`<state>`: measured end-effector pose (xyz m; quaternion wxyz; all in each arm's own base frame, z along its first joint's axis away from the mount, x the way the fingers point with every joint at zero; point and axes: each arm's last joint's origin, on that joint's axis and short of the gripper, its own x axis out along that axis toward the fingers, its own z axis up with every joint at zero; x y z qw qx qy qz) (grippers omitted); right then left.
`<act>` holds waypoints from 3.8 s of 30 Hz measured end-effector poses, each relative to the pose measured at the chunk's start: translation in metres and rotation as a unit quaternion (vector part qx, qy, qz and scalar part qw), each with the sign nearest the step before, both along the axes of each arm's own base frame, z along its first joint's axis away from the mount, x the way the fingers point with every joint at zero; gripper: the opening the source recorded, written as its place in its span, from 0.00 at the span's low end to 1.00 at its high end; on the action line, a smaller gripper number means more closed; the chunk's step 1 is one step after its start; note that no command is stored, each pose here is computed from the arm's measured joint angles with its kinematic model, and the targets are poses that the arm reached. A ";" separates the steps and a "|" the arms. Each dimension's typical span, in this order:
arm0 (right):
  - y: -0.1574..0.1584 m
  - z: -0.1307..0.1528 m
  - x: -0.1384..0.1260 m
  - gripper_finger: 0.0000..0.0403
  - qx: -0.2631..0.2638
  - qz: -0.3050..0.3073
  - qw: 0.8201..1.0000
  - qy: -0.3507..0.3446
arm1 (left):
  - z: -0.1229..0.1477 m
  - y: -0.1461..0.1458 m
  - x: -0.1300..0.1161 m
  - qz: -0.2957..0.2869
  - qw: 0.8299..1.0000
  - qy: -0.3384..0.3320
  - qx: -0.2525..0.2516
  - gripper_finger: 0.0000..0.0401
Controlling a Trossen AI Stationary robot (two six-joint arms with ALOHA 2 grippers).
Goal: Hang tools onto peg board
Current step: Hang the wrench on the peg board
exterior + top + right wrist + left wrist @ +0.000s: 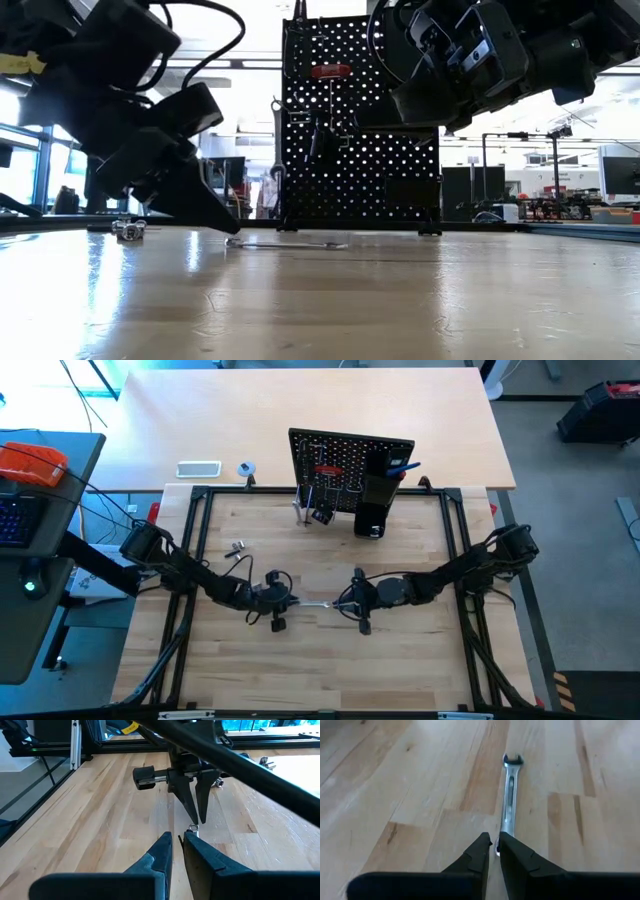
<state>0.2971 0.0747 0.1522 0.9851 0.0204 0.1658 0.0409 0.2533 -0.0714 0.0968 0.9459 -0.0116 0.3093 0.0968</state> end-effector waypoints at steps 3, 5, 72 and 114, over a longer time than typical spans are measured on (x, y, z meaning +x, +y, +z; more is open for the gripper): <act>0.000 0.000 0.000 0.10 -0.003 -0.008 1.000 -0.001 | -0.001 0.000 -0.001 -0.002 1.000 0.009 0.005 0.09; -0.001 0.000 0.000 0.10 -0.004 -0.012 1.000 -0.001 | -0.001 0.000 -0.001 -0.004 1.000 0.007 0.007 0.09; -0.025 -0.083 0.028 0.56 0.185 -0.094 0.973 0.099 | -0.023 0.000 0.006 -0.017 1.000 0.007 -0.002 0.09; -0.032 -0.045 0.065 0.21 -0.063 -0.027 0.939 0.337 | -0.013 0.001 0.006 -0.038 0.999 -0.004 0.010 0.09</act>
